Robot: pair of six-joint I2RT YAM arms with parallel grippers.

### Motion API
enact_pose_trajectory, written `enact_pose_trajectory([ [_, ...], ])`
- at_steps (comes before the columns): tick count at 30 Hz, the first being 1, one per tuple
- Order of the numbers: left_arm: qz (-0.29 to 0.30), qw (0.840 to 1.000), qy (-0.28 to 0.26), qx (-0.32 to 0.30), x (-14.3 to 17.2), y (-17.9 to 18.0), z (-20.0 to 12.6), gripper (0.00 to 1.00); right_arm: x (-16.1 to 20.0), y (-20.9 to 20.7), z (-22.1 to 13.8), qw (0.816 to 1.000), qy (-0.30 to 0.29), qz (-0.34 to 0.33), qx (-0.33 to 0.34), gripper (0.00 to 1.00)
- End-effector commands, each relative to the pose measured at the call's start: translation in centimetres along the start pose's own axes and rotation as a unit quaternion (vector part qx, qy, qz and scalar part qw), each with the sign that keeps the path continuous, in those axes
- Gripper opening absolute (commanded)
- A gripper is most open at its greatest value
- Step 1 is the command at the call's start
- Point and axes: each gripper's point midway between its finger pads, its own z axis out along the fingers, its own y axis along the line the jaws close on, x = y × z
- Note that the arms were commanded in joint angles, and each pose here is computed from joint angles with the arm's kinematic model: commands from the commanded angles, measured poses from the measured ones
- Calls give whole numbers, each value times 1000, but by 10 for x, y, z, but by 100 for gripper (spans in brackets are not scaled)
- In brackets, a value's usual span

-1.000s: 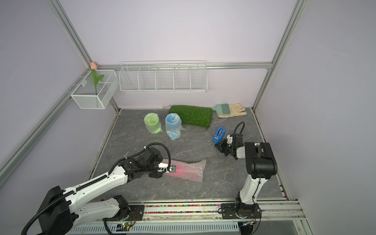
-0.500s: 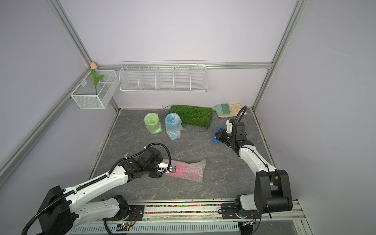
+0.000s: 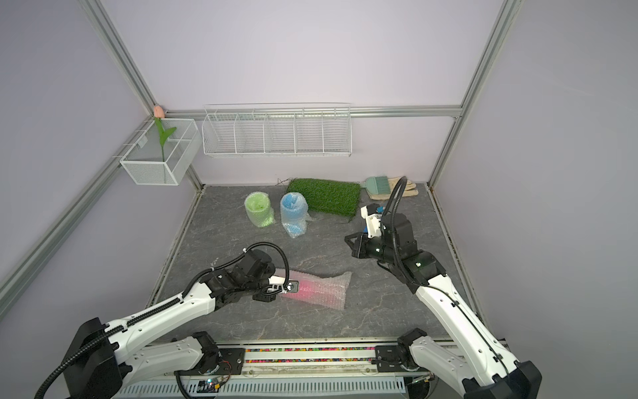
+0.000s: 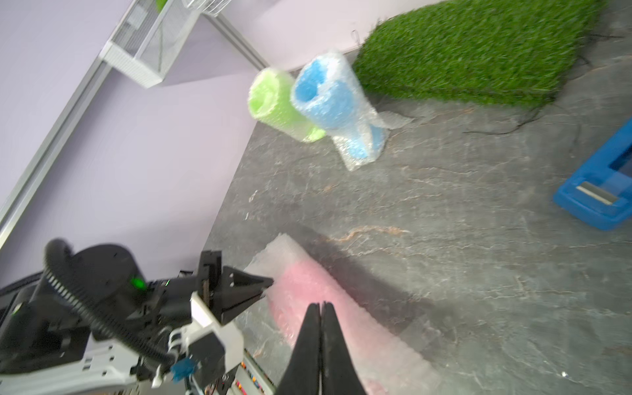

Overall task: Wrap wine glasses in bubble wrap
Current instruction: Tear off the tape using the Tape Cutter, then stick the tape on the bubble wrap.

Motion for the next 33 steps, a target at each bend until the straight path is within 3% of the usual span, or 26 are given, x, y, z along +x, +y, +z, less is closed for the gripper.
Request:
enact_pose_trajectory([
  [1,8,1000,-23,-6,-8,0,-3,0,22,20,-9,1000,21,-11,-9,7],
  [8,8,999,-32,-8,-10,-1,-4,0,68,75,-4,995,50,-38,-79,7],
  [13,12,999,-41,-7,-13,-2,-6,0,93,84,11,992,72,-67,-75,7],
  [22,11,999,-42,-6,-12,-4,-6,0,123,83,72,987,99,-84,-95,7],
  [33,14,999,-45,-6,-12,-5,-6,0,120,44,105,984,73,-162,-4,7],
])
